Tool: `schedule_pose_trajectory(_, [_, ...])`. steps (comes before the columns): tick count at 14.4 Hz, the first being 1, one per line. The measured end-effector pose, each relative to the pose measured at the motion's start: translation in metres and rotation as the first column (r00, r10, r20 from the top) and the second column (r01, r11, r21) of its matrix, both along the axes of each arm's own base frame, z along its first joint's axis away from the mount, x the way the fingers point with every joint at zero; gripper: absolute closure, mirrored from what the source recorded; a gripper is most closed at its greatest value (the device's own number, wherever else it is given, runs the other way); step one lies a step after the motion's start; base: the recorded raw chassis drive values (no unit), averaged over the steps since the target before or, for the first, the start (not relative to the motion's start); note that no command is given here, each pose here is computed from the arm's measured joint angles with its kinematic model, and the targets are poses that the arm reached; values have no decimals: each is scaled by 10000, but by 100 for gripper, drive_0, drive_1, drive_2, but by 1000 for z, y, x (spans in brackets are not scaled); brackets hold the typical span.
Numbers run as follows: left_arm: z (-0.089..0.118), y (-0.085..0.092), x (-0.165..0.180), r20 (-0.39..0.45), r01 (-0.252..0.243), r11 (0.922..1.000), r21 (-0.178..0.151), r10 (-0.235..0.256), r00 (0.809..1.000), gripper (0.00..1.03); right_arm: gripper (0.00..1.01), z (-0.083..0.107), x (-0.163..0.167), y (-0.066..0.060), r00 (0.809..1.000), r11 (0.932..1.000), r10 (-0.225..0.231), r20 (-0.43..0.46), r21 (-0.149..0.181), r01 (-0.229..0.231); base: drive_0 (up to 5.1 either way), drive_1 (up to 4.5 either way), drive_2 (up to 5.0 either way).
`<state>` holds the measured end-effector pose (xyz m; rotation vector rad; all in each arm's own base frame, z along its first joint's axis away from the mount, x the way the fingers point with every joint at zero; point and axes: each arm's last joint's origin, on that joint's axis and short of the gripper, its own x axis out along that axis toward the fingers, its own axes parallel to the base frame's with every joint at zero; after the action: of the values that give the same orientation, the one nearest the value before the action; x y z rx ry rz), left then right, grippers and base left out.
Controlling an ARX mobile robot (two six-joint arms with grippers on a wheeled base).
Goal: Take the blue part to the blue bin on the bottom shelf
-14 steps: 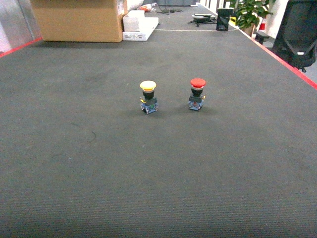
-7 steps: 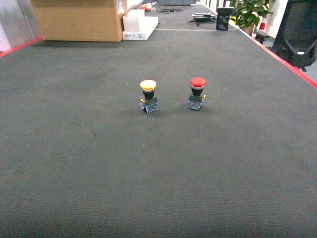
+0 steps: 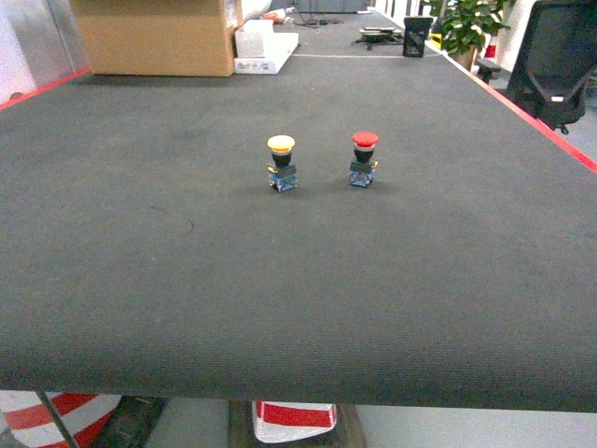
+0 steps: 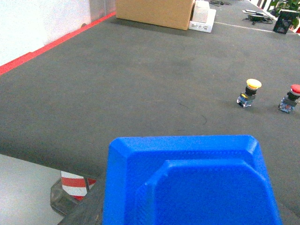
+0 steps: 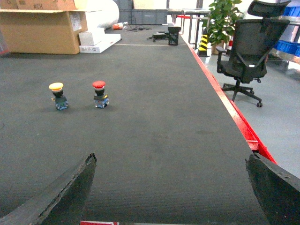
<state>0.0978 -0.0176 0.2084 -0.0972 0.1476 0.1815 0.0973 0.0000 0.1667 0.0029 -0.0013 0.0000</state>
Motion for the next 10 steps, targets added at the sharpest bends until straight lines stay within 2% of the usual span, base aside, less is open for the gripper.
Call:
schedule_pose_trajectory(1, [1,0,0,64,-16,10000,-51,17,10000,60,3,0,0,0,10000,10000,8,11,0,-8,8,-410,426])
schedule_pose_trajectory(10, [0,0,0,53,-4,9999,-109,4,10000,60,3,0,0,0,10000,10000,4,0,0,-4,-176,-176,-176])
